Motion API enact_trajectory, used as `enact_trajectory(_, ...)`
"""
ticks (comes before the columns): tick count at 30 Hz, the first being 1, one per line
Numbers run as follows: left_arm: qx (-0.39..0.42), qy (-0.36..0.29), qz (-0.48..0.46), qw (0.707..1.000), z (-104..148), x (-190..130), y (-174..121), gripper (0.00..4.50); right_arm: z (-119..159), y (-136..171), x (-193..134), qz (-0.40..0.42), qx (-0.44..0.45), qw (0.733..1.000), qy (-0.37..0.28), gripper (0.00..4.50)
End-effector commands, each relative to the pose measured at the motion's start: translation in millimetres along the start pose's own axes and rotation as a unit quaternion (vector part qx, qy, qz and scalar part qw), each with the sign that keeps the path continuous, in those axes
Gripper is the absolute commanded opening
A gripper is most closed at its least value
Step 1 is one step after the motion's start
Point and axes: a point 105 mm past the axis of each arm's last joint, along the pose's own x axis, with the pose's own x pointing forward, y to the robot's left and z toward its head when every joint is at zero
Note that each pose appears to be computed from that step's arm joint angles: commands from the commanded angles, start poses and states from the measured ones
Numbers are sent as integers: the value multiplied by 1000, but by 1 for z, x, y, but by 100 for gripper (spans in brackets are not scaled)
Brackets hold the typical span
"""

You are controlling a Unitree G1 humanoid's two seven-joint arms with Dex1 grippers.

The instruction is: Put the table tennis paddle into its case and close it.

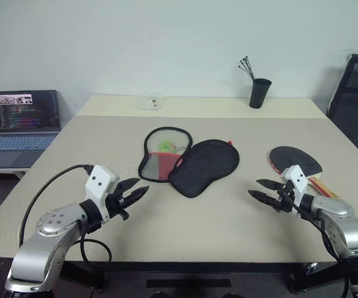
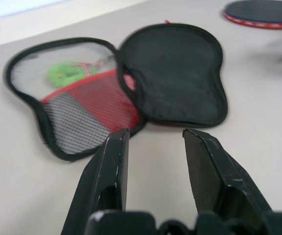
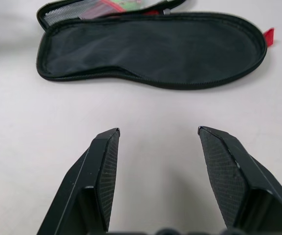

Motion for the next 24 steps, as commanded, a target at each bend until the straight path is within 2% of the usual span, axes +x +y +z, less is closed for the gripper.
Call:
enact_trajectory(1, 21, -12, -13, 1000, 5, 6, -1, 190, 15, -7, -10, -10, -22, 1000, -6, 285)
enact_trajectory(4, 31, -19, -23, 999, 6, 16, -2, 190, 21, -9, -17, -23, -14, 1000, -11, 285)
enact_trajectory(9, 30, -33, -64, 997, 10, 27, -3, 190, 46, 3, -25, 1, -12, 1000, -24, 285)
enact_trajectory(18, 52, -40, -107, 992, 16, 33, 5, 190, 71, 51, -17, 101, -5, 994, -42, 285)
enact_trajectory(24, 66, -29, -154, 985, 13, 51, -3, 190, 76, 53, -17, 100, -7, 993, -54, 285)
